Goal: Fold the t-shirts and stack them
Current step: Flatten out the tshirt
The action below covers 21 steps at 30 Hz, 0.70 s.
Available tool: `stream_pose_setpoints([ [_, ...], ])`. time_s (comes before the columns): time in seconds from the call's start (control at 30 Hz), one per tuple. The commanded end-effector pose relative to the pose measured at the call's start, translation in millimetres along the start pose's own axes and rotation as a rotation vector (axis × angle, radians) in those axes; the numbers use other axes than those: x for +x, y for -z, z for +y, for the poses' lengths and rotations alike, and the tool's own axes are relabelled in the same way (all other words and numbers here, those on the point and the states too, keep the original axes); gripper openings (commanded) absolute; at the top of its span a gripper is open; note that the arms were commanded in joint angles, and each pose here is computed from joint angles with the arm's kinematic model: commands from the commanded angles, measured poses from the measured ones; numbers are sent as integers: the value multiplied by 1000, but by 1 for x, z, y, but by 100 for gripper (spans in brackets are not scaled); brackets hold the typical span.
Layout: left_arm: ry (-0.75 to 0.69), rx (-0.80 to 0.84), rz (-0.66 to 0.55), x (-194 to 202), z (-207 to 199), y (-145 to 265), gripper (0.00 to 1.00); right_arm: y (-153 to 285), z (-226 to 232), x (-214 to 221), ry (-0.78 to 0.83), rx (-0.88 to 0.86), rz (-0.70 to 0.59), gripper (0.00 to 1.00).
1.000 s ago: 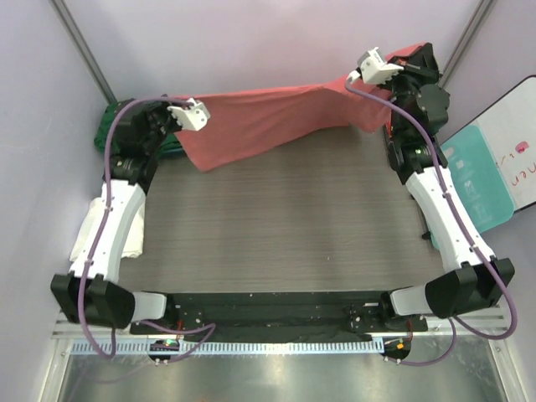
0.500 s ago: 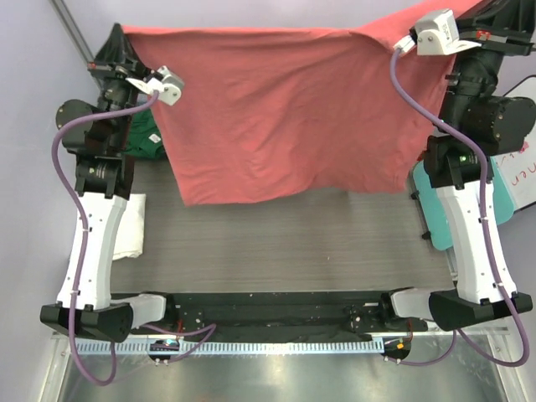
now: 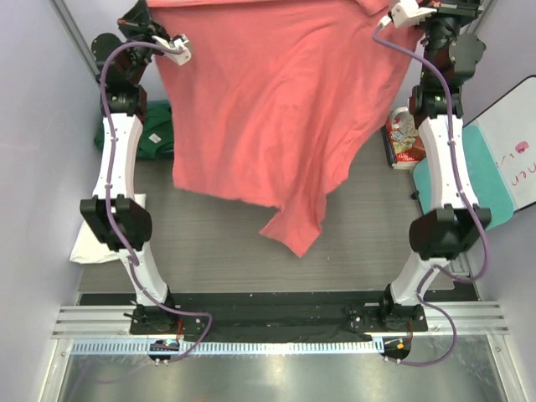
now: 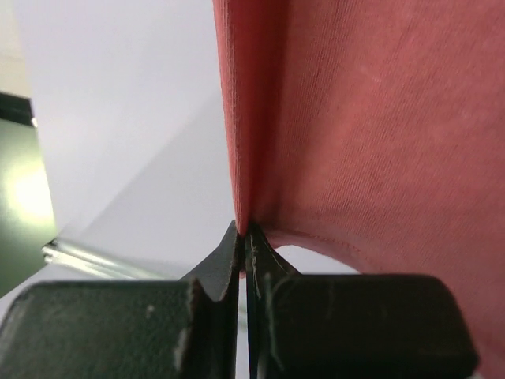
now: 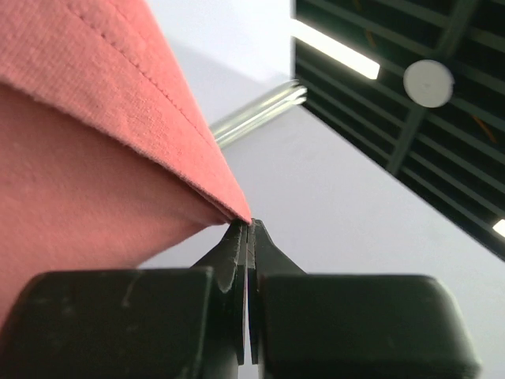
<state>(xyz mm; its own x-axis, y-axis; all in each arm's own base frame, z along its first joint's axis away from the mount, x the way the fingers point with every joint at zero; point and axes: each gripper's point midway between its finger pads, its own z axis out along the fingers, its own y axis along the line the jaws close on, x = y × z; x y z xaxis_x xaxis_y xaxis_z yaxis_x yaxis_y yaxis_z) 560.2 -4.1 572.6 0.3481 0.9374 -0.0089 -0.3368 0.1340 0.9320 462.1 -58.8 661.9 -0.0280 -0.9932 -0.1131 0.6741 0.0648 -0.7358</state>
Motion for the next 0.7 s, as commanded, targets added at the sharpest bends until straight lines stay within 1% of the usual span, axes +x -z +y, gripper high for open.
stream_pose_setpoints([
  [0.0,-125,-125,-7,3,60,-4,0,-16,-57,41,20,184,76,1],
  [0.03,-118,-116,-6,8,49,-12,0,-19,-82,40,18,244,72,1],
  [0.07,-137,-167,-8,4,72,-10,0,-26,-73,45,21,244,70,1],
  [0.1,-143,-184,-8,2,77,-11,0,-29,-79,44,20,261,61,1],
  [0.13,-158,-226,-12,0,87,-11,0,-27,-106,40,25,321,45,1],
  [0.17,-167,-258,-16,-2,95,-10,0,-29,-107,36,34,332,21,1],
  [0.2,-178,-277,-20,-4,101,-8,0,-26,-118,33,39,354,12,1],
  [0.27,-189,-358,-33,-16,129,3,0,-21,-134,28,42,382,-1,1],
  [0.3,-185,-374,-34,-18,137,8,0,-11,-161,22,35,414,-13,1],
  [0.33,-180,-386,-39,-21,141,12,0,-11,-149,23,28,378,-10,1],
  [0.37,-163,-362,-44,-21,127,11,0,-7,-150,23,17,370,-12,1],
  [0.4,-172,-371,-64,-33,141,24,0,10,-181,19,8,400,-17,1],
  [0.43,-165,-357,-76,-37,139,30,0,6,-137,25,7,293,-6,1],
  [0.47,-127,-259,-85,-32,92,24,0,12,-126,25,-5,254,-9,1],
  [0.5,-130,-254,-103,-45,101,40,0,20,-118,24,-7,217,-15,1],
  [0.53,-128,-202,-131,-50,80,43,0,36,-87,27,-8,122,-15,1],
  [0.57,-86,-76,-132,-46,17,46,0,47,-73,21,-2,69,-52,1],
  [0.6,-85,-54,-145,-54,13,60,0,58,-58,20,-4,27,-63,1],
  [0.63,-66,-1,-160,-59,-12,67,0,82,-26,17,-13,-67,-79,1],
  [0.67,-10,110,-161,-60,-68,81,0,95,-9,16,-16,-127,-86,1],
])
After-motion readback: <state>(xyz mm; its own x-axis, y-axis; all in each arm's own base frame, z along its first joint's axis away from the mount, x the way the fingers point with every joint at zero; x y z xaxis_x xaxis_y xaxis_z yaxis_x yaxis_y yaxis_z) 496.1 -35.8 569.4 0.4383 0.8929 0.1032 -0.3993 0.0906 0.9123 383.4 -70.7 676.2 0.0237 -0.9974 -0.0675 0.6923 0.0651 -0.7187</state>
